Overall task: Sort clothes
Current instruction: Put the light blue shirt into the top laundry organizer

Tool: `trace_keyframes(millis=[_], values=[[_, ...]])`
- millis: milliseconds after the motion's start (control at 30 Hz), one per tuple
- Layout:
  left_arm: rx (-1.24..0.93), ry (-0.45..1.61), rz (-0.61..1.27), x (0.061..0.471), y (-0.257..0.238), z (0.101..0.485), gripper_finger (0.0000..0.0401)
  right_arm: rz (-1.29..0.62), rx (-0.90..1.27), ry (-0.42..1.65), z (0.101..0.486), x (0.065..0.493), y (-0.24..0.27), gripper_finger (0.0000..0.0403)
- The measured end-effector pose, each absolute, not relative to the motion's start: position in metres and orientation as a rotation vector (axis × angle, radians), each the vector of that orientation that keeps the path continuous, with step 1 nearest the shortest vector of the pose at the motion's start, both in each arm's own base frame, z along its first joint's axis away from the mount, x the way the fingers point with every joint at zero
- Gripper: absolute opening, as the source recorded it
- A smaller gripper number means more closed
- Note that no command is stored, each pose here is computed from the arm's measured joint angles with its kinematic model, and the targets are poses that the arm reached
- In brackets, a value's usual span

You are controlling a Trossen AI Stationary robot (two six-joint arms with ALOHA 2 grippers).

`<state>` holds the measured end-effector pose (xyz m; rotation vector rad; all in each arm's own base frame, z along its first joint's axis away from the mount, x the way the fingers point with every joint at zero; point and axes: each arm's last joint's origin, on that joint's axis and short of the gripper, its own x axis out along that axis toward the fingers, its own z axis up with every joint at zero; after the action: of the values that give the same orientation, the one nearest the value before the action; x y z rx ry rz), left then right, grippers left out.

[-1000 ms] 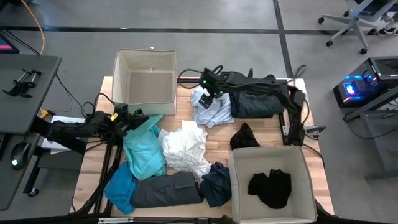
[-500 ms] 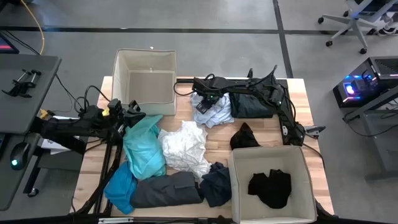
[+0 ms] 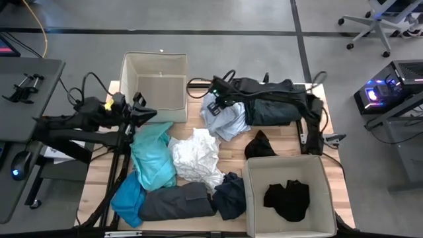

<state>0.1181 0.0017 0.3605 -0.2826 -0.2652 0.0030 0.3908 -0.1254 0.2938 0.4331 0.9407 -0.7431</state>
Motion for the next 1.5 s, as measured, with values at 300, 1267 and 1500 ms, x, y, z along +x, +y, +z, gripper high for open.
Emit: trace_keyframes(millis=[300,1267,1500], values=[[-0.125,-0.252,0.096,0.157,0.007,0.427,0.0,-0.562,0.371,0.5,0.404,0.349,-0.09,0.0025],[0.112,0.039,0.167,0.3,0.096,0.453,0.0387,-0.014,0.209,-0.028,0.542,0.311,-0.072,0.0024],[0.018,0.033,-0.079,0.337,0.089,0.431,0.037,0.026,0.214,-0.005,0.535,0.323,-0.074,0.0024]])
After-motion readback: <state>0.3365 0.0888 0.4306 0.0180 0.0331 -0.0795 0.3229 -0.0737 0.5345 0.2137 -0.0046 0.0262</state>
